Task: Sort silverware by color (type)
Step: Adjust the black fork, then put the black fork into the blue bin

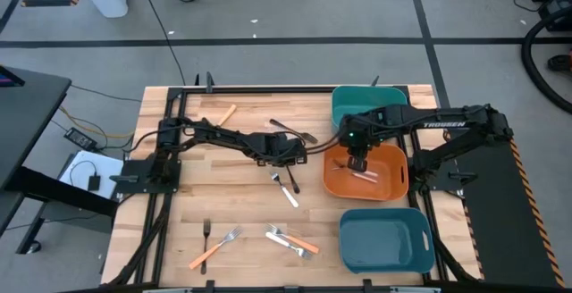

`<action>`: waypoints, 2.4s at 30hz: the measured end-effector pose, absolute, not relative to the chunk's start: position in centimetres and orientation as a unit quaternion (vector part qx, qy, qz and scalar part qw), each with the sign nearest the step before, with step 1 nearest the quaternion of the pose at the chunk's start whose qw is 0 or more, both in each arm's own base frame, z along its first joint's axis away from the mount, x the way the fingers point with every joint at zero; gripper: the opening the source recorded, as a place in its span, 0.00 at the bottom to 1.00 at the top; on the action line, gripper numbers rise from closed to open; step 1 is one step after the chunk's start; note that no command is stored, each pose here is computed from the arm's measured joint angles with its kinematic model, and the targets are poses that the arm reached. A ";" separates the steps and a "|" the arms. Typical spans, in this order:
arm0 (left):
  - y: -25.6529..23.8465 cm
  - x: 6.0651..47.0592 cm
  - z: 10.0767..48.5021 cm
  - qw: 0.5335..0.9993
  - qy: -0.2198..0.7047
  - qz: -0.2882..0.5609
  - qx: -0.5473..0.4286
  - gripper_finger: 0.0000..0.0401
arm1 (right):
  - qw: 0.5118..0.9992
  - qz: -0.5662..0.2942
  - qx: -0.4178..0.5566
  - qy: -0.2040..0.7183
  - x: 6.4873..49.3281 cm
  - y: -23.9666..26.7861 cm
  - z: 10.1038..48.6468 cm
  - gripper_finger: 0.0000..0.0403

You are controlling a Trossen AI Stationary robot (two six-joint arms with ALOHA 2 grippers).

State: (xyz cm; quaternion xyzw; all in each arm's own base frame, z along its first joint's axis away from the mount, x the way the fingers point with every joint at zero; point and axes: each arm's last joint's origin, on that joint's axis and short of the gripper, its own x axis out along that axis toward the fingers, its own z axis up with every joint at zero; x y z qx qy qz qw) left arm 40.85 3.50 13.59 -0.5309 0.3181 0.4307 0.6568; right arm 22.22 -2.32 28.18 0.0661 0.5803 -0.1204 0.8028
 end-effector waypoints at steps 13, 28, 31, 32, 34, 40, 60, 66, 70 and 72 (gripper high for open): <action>2.4 39.5 13.5 0.647 0.383 0.452 -0.480 0.24 | 0.812 -0.134 0.077 0.562 22.5 -3.2 28.3 0.26; 2.6 38.0 16.9 0.667 0.378 0.464 -0.443 0.24 | 0.820 -0.127 0.066 0.554 22.7 -3.2 28.4 0.26; 2.7 36.3 17.0 0.638 0.430 0.498 -0.400 0.24 | 0.820 -0.124 0.065 0.556 22.7 -3.2 28.4 0.26; 2.8 35.7 17.2 0.628 0.445 0.507 -0.388 0.24 | 0.820 -0.124 0.065 0.555 22.7 -3.2 28.4 0.26; 3.1 34.6 17.5 0.604 0.475 0.526 -0.365 0.24 | 0.820 -0.124 0.065 0.556 22.7 -3.2 28.4 0.26; 2.8 33.4 18.9 0.589 0.496 0.527 -0.359 0.24 | 0.820 -0.124 0.064 0.555 22.7 -3.2 28.4 0.26; 7.6 31.3 17.6 0.525 0.550 0.598 -0.253 0.24 | 0.823 -0.119 0.058 0.552 22.8 -3.2 28.4 0.26; 9.0 31.3 16.8 0.520 0.569 0.591 -0.239 0.24 | 0.822 -0.126 0.069 0.551 22.8 -3.2 28.4 0.26; 9.2 31.4 15.6 0.509 0.593 0.582 -0.223 0.24 | 0.821 -0.127 0.069 0.552 22.8 -3.2 28.4 0.26; 9.1 31.5 15.2 0.505 0.601 0.580 -0.217 0.24 | 0.821 -0.127 0.069 0.552 22.7 -3.2 28.4 0.26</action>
